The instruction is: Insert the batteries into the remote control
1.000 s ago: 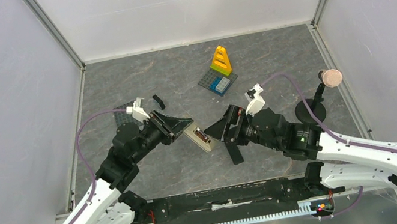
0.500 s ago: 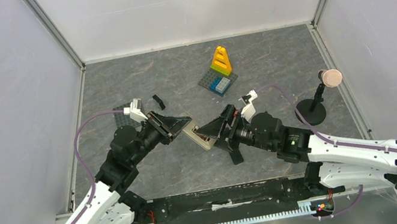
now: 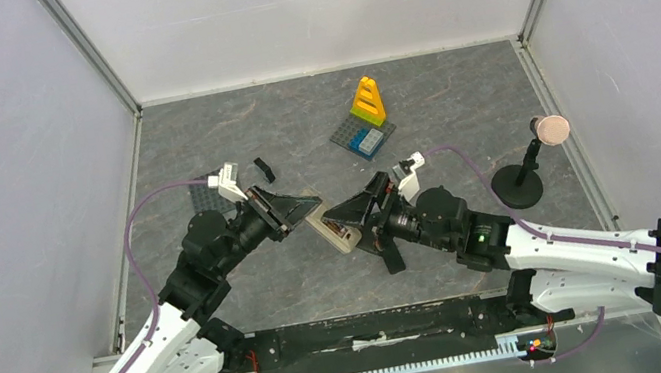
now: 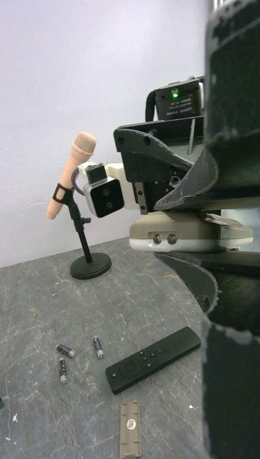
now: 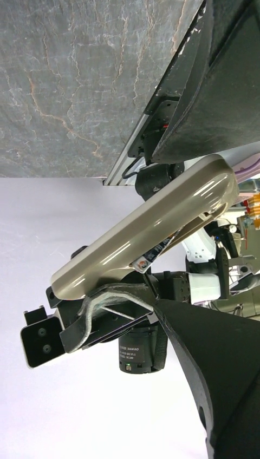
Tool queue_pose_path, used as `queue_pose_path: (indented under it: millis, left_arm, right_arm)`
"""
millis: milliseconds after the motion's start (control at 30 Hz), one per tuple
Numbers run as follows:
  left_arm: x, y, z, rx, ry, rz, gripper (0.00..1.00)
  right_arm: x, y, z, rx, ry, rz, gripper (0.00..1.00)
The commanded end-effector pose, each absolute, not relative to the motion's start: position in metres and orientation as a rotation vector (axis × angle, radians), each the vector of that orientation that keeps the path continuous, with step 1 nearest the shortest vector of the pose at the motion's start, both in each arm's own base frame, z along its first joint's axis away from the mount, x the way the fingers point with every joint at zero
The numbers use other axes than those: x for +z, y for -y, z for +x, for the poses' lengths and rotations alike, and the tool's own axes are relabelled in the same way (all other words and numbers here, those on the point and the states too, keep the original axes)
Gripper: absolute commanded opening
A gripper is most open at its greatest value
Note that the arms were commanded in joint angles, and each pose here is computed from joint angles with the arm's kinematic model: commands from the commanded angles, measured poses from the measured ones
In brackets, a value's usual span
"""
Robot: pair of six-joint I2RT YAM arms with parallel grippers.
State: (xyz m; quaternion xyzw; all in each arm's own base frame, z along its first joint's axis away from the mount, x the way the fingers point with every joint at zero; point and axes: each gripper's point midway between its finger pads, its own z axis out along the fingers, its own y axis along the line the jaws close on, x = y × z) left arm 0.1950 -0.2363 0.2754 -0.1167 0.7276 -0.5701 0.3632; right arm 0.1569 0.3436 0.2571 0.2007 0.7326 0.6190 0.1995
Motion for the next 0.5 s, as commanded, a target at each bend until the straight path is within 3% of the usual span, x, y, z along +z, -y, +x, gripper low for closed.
queue_pose_path:
  millis: [0, 467]
  left_arm:
    - [0.3043, 0.2396, 0.1880, -1.492, -1.760, -0.127, 0.02]
    - [0.3082, 0.2441, 0.1821, -1.515, -1.742, -0.052, 0.02]
  right_arm:
    - [0.2672, -0.3406, 0.1617, 1.779, -1.979, 0.576, 0.98]
    - [0.2638, -0.3444, 0.1593, 1.847, -2.001, 0.573, 0.89]
